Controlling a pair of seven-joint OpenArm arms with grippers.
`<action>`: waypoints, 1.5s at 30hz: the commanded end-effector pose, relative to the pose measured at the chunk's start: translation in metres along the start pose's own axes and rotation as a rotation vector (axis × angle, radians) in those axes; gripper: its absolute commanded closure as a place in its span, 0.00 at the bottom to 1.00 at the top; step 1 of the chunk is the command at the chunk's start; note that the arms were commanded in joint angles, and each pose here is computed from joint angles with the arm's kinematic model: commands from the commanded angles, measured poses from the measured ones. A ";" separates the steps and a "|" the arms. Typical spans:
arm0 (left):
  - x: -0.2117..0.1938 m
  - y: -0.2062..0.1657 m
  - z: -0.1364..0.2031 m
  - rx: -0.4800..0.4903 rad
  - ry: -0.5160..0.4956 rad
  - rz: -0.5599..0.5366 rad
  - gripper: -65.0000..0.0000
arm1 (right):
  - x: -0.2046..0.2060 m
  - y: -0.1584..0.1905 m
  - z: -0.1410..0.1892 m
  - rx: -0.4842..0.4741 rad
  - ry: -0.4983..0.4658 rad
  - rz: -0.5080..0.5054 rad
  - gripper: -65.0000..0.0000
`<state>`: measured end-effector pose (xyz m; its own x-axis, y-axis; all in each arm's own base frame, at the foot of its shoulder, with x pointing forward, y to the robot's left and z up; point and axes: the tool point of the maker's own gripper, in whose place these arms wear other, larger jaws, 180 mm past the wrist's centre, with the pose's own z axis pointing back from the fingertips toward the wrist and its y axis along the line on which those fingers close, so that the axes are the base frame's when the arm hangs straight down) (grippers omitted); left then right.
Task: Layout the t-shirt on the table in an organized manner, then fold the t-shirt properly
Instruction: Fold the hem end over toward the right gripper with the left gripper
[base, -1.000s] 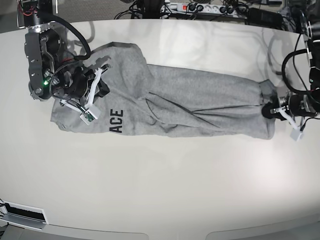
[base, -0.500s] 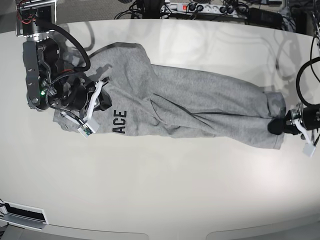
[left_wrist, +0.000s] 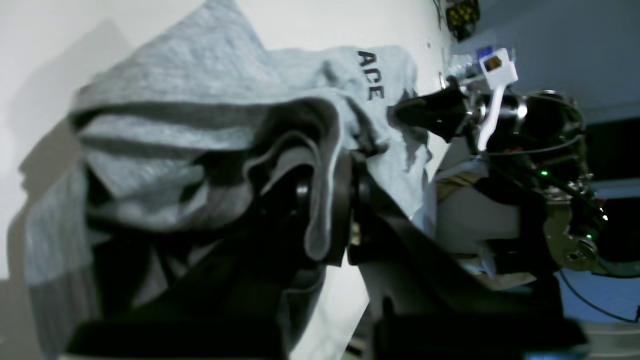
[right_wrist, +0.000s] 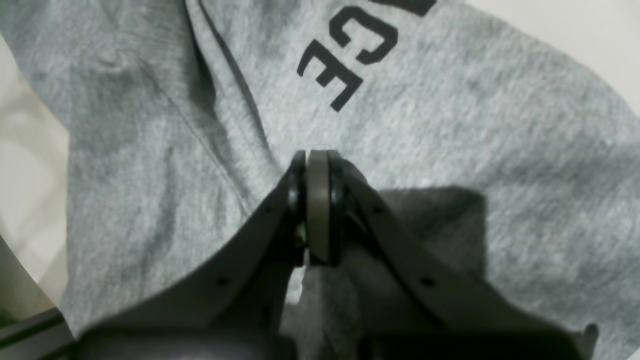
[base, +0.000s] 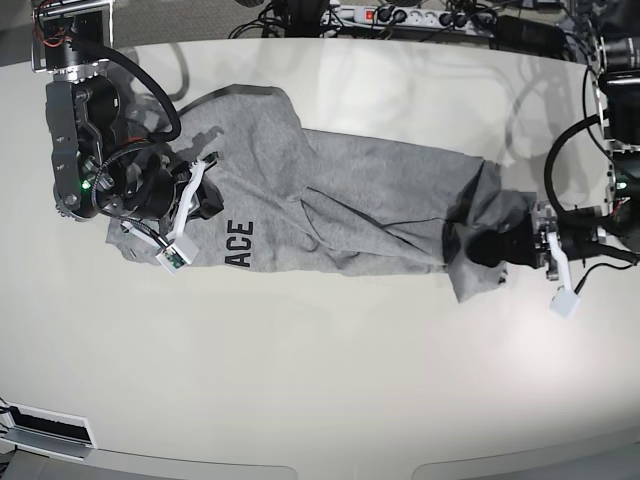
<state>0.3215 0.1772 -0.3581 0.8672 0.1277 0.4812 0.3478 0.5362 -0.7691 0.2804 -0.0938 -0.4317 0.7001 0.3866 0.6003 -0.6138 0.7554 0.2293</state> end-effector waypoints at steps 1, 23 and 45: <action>0.017 -0.012 0.000 -0.029 -0.044 -0.042 1.00 | 0.015 -0.005 0.005 -0.007 -0.044 0.015 1.00; -0.017 -0.104 -0.117 -0.334 0.036 -0.070 1.00 | 0.015 -0.005 0.005 -0.007 -0.043 0.015 1.00; 0.034 -0.127 -0.118 -0.361 -0.006 -0.180 1.00 | 0.121 -0.044 0.095 -0.065 -0.387 -0.031 0.85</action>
<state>0.3359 0.0109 -0.3144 0.8141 0.0312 0.5799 0.5580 0.2350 -0.7959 0.3501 -0.1297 -0.3109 0.5632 0.1487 0.8128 -0.5474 0.8040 0.2322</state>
